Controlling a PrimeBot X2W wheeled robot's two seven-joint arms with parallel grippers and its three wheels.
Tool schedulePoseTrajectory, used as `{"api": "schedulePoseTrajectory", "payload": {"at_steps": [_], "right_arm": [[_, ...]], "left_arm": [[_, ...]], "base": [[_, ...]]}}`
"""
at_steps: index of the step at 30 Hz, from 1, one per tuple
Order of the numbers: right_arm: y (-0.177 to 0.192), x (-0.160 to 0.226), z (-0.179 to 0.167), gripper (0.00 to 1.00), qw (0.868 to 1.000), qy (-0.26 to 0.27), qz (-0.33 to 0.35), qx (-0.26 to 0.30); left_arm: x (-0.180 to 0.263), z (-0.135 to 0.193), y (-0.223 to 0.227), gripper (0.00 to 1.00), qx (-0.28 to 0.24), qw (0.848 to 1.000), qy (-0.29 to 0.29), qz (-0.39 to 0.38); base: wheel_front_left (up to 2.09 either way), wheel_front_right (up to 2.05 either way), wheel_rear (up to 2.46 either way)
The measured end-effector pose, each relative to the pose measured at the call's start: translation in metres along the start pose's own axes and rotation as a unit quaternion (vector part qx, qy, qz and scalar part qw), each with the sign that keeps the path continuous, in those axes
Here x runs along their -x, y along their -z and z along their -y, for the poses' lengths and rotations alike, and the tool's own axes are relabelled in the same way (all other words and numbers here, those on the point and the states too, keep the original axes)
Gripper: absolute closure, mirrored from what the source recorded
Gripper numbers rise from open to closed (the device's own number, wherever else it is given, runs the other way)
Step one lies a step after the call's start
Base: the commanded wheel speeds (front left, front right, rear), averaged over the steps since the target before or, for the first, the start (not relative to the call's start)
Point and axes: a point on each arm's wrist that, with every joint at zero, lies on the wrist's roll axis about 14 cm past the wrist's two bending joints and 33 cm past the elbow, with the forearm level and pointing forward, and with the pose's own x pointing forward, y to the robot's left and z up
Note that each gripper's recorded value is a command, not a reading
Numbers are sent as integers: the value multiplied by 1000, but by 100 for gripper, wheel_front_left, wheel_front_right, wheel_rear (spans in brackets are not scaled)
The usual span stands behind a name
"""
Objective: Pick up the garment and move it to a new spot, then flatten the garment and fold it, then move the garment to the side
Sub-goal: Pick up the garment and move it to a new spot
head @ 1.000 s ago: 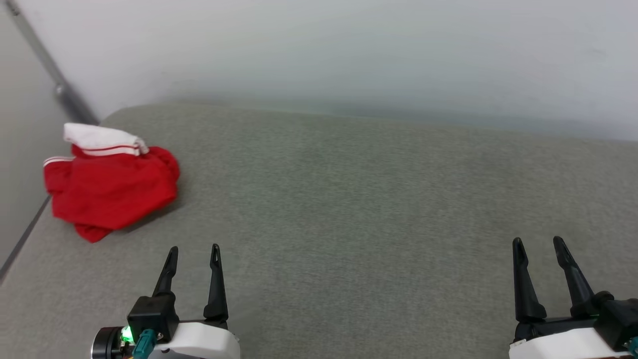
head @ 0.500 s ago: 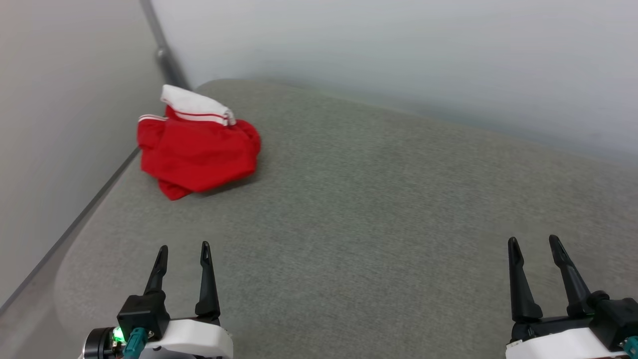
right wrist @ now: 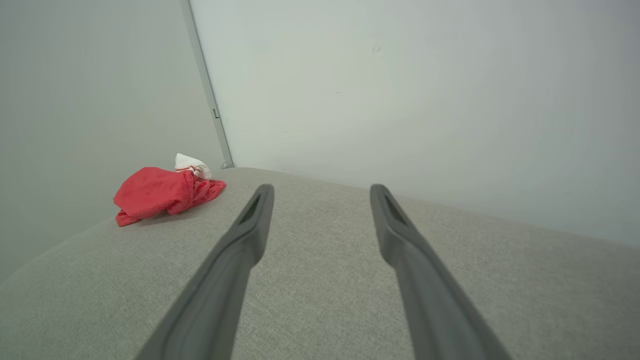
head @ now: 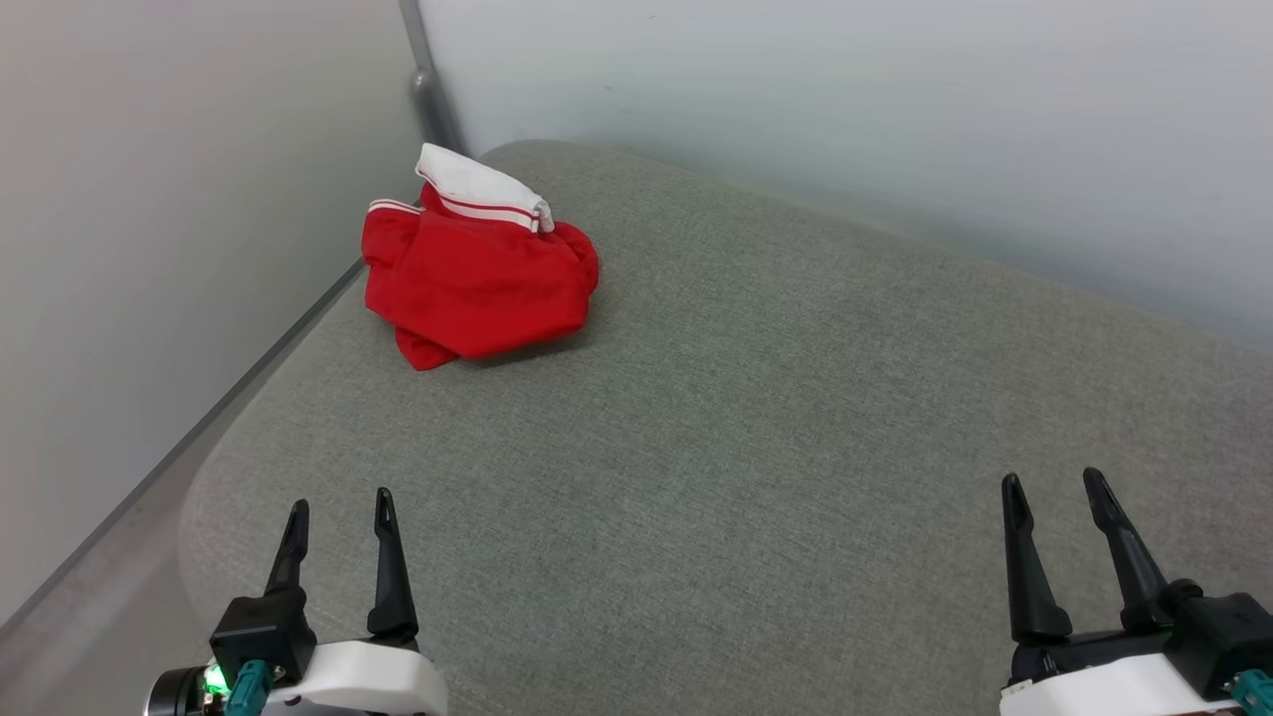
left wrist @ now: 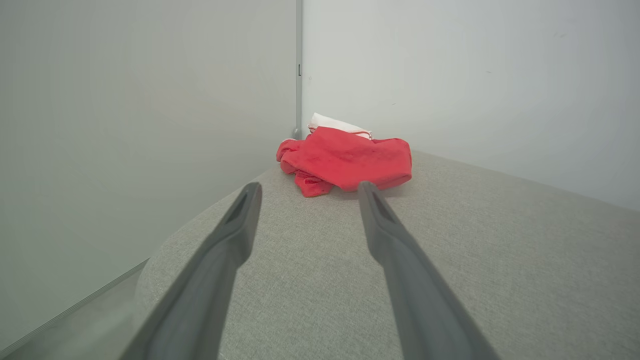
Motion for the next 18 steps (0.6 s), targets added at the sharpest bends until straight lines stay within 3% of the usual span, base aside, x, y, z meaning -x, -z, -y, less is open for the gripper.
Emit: {"api": "schedulePoseTrajectory", "payload": {"at_steps": [8,18], "right_arm": [[4,2,11,0,1000,14,-4,7],[13,-12,49,0,998,52,1,31]], "left_arm": [[-28,4,-13,0,-2,1000,9,22],[-126,-5,-88,0,-29,991,14,131]], "base": [[0,0,0],[0,0,0]]}}
